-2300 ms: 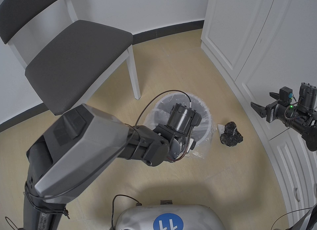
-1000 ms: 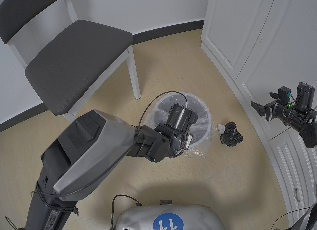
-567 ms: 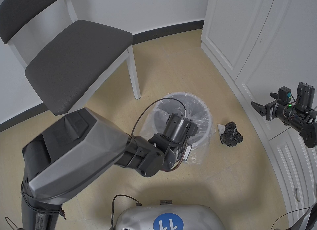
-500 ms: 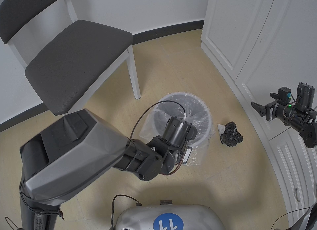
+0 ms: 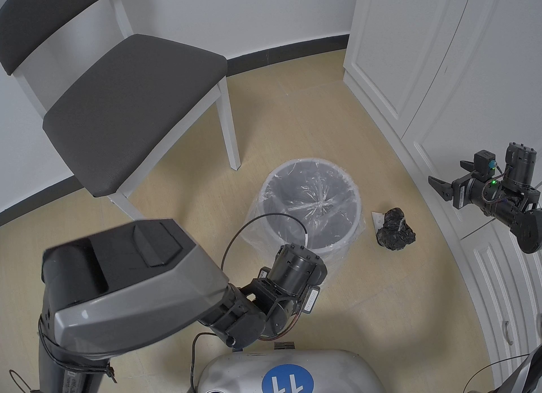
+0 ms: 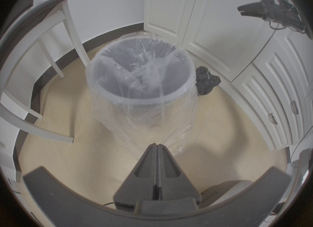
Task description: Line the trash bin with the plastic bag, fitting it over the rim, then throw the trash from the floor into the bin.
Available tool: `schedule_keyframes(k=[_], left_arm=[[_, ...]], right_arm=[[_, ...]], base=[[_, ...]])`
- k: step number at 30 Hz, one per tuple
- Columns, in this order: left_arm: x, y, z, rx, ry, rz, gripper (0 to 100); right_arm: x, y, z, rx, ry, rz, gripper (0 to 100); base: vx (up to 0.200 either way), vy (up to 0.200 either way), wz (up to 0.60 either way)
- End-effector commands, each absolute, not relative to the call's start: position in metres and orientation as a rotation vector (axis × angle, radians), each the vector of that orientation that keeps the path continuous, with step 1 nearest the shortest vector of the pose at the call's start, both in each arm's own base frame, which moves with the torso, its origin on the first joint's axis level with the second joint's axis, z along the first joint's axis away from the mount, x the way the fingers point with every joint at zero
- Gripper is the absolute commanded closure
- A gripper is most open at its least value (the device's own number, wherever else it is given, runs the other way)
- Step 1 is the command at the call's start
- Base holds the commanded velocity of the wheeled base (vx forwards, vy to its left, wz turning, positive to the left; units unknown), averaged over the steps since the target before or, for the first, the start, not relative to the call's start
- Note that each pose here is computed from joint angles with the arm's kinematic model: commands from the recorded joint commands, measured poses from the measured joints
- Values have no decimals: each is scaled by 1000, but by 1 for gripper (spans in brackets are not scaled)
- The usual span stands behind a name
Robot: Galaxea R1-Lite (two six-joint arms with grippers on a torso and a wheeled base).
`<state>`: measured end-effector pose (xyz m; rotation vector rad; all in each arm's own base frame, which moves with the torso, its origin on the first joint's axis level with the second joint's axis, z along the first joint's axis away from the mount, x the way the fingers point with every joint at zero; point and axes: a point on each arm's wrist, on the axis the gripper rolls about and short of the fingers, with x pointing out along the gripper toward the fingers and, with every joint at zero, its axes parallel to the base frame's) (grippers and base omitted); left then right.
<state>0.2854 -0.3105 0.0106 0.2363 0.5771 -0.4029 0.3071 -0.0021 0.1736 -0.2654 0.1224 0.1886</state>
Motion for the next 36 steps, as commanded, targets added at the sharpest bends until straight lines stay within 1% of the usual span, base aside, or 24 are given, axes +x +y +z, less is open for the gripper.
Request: schedule_keyframes(k=[1,4,11,17,21,22,25,32,36], left_arm=[[298,-314,-16,244,605,-380,100],[316,-316,-32,235,606,-357,100],[331,-331,-64,242,611,-358,100],[352,-332,-60,231,628,-333,100],[357,-331,-59,245,656,-323,100],[361,-328,-58,255,691,-325,100],[363,-329,-56,257,724,-351,100],[362,-329,-58,201,718,-329,100],[358,-329,-61,191,684,-323,100]], right_arm=[[310,-1,170,-266,135,193,0],[310,-1,169,-266,137,192,0],[316,-2,164,-264,151,192,0],[318,-3,162,-263,155,190,0],[319,-3,161,-266,160,192,0],[321,-3,158,-271,168,194,0],[322,-3,155,-293,175,197,0],[322,-3,155,-299,173,198,0],[323,-3,153,-298,181,197,0]], base=[[0,0,0],[0,0,0],[0,0,0],[0,0,0],[0,0,0],[0,0,0],[0,0,0],[0,0,0],[0,0,0]])
